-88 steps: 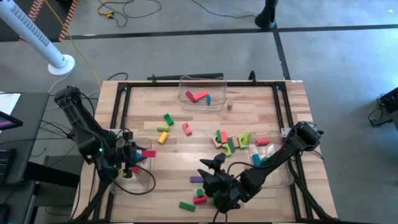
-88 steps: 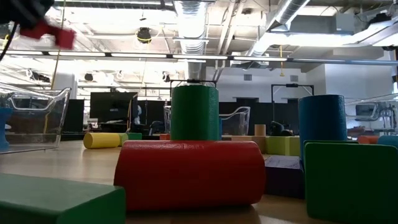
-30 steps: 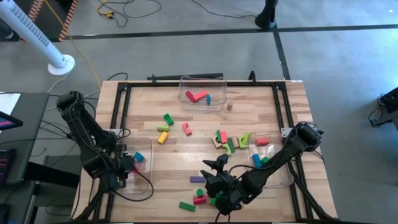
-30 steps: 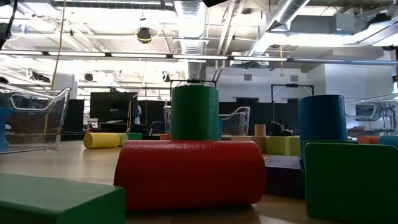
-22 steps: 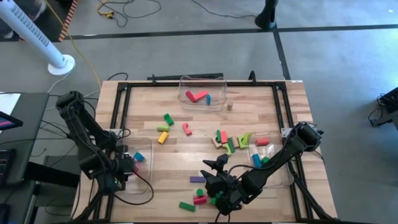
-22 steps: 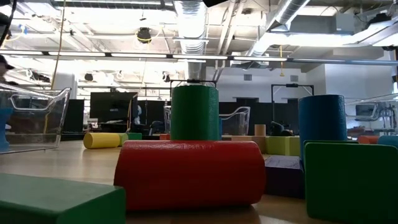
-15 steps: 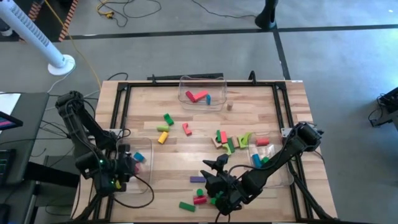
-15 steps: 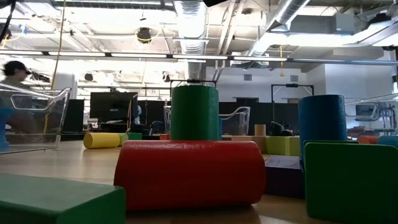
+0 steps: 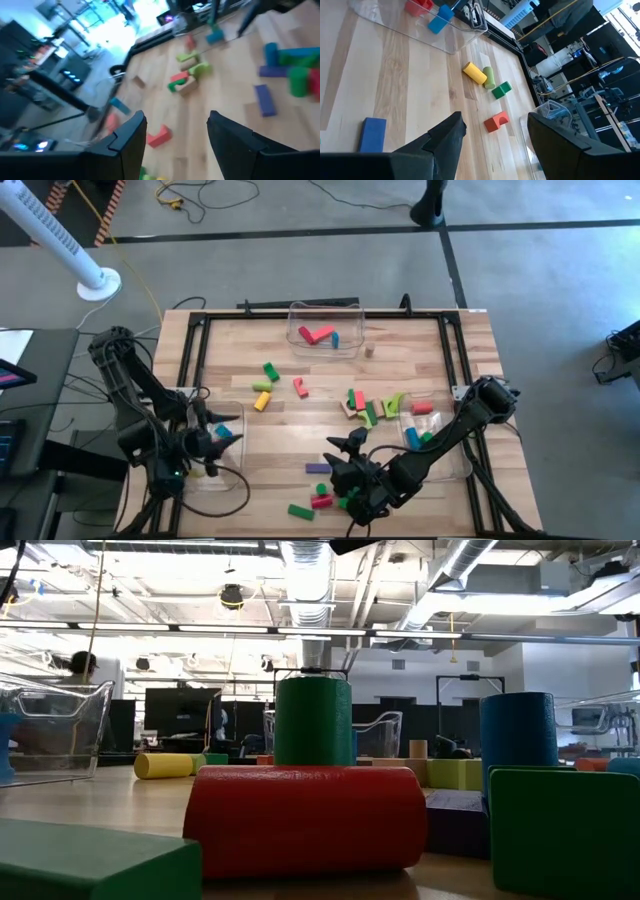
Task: Sort blocks by size
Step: Put the blue rectangular block into the top transparent bin
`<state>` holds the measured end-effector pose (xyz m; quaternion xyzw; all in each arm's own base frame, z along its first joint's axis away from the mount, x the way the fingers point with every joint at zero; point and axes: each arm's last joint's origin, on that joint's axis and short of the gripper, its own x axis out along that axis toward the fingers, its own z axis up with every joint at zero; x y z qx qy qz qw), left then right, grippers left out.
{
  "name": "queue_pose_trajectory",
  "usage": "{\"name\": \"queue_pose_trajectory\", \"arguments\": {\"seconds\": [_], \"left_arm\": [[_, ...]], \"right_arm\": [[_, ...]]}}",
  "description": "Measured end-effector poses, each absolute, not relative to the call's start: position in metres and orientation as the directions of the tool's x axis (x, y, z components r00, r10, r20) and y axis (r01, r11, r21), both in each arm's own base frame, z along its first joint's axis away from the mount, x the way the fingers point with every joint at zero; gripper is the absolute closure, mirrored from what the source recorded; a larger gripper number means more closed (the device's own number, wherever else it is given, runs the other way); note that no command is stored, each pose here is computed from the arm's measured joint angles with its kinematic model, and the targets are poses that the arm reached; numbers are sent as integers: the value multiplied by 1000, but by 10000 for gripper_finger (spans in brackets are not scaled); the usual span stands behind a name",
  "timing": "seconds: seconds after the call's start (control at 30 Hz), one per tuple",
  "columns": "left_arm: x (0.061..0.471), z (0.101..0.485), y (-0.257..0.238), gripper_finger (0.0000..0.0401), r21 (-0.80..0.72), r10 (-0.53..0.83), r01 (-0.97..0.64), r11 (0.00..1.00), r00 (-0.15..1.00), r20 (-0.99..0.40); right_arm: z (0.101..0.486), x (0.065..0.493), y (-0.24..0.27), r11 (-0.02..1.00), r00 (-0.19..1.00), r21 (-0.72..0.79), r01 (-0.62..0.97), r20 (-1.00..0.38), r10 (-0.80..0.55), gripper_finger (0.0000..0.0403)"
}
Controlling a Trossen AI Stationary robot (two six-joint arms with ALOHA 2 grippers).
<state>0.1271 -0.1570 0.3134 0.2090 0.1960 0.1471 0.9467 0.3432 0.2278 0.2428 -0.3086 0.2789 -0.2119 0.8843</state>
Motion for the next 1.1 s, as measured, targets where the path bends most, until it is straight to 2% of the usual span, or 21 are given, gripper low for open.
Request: {"name": "queue_pose_trajectory", "arguments": {"seconds": [0.37,0.6,0.83,1.1], "left_arm": [[142,290,-139,200,469,483,-311,826,821,-305],[154,278,-132,200,492,549,-381,783,795,-258],[163,269,-132,200,548,559,-368,752,795,-234],[167,270,-133,200,574,556,-350,741,798,-232]], "right_arm": [[239,342,218,678,715,-707,201,-367,-595,147],[235,336,198,566,627,-771,293,-292,-722,148],[232,327,183,540,563,-782,312,-306,-768,149],[231,318,161,456,479,-824,336,-268,-836,149]]}}
